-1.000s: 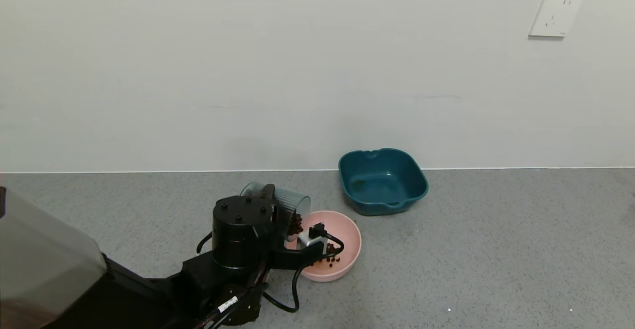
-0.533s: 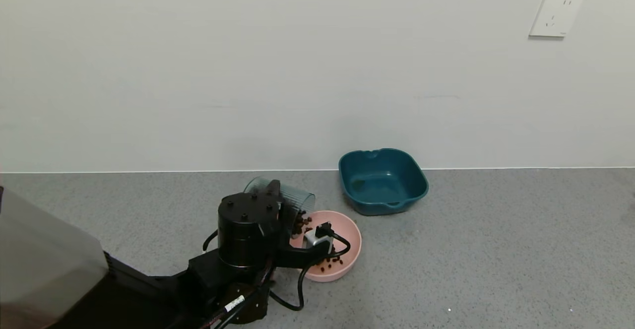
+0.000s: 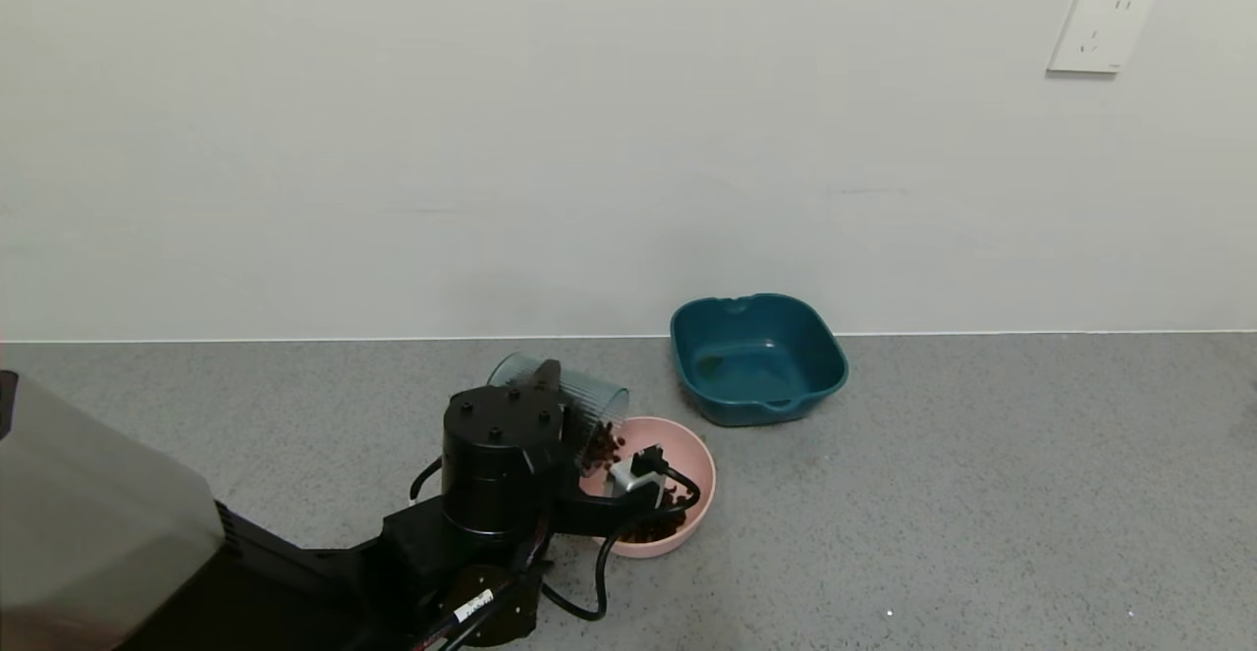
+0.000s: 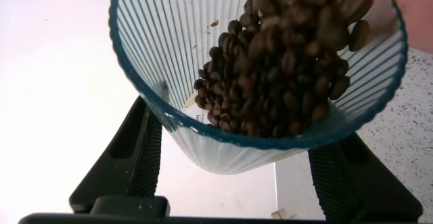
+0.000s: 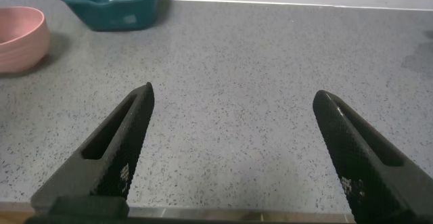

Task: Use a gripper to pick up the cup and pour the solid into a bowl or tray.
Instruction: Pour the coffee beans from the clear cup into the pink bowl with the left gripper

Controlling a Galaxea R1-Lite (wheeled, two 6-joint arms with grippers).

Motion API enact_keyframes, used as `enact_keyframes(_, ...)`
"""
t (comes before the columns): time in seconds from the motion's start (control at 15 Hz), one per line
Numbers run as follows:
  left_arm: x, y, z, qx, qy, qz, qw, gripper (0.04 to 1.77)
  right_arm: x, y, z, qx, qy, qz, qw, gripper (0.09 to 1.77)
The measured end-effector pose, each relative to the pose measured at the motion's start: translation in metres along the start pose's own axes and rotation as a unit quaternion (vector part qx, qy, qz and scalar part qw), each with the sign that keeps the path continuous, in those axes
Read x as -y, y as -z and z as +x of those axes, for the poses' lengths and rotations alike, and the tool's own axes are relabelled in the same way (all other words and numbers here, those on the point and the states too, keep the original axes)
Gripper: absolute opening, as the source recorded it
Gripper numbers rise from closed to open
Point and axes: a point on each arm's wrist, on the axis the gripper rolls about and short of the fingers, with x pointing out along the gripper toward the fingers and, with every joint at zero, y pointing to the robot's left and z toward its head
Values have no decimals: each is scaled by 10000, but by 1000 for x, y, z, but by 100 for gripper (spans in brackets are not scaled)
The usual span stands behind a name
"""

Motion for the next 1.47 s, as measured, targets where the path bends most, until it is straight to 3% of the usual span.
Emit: enact_keyframes(1.47, 1, 0, -2, 32, 2, 59, 10000, 126, 0, 0, 0, 0, 0, 3, 10000, 171)
